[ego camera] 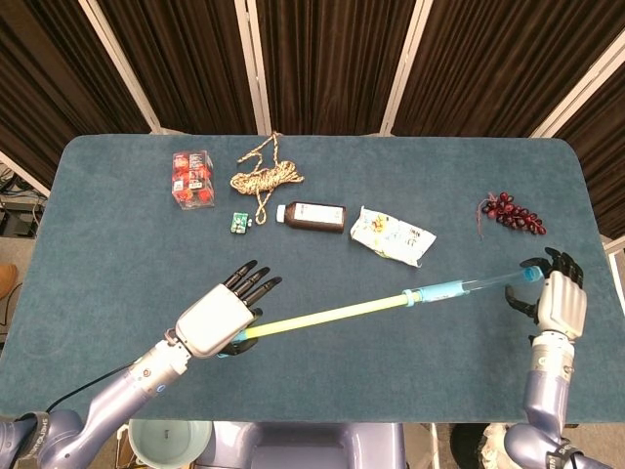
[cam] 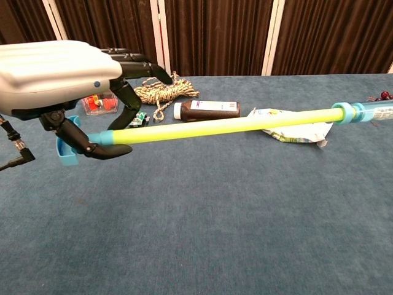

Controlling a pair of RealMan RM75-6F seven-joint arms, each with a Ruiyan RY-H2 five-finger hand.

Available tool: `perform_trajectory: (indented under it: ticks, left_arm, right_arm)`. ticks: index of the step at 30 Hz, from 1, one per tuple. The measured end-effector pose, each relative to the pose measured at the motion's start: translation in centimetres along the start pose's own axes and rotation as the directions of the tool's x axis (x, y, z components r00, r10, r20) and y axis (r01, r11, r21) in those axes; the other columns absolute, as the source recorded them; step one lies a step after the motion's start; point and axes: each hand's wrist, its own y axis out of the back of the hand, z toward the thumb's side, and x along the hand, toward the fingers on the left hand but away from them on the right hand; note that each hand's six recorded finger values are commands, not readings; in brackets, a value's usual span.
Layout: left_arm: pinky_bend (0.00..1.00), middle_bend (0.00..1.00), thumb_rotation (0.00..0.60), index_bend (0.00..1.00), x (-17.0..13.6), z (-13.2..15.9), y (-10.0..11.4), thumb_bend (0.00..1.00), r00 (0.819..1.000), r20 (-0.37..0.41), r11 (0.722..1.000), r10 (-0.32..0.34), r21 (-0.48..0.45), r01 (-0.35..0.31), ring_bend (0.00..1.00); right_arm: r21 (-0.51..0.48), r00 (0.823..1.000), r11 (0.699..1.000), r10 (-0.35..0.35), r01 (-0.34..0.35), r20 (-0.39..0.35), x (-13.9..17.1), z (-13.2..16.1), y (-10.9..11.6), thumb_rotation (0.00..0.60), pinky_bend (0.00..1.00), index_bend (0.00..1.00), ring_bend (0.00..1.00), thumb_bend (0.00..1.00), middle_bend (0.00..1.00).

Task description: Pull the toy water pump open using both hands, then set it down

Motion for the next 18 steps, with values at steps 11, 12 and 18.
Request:
perform_trajectory:
  ticks: [11,12,18]
  left_arm:
    - [0.00,0.00,0.600,0.13,-0.6,-0.9,-1.1,0.15,0.999,-0.032,0.999,-0.044,-0.013,0.044,0.00]
    - [0.00,0.00,0.600,0.10,-0.6,-0.9,-1.2,0.15,0.998,-0.035,0.999,-0.049,-0.014,0.049,0.00]
    - [0.00,0.00,0.600,0.05,-1.6,-1.9,-2.6,0.14,0.991,-0.092,0.994,-0.097,-0.061,0.092,0.00]
  right_arm:
    - [0.049,1.000,0.998,0.028,-0.028,-0.012,0.3,-0.1,-0.3,0.600,0.00,0.12,0.00,0.36,0.00]
    - [0.055,0.999,0.998,0.031,-0.031,-0.014,0.4,-0.1,-0.3,0.600,0.00,0.10,0.00,0.34,0.00]
    - [0.108,0.998,0.993,0.054,-0.049,-0.041,1.1,0.0,0.0,0.600,0.00,0.07,0.00,0.33,0.00]
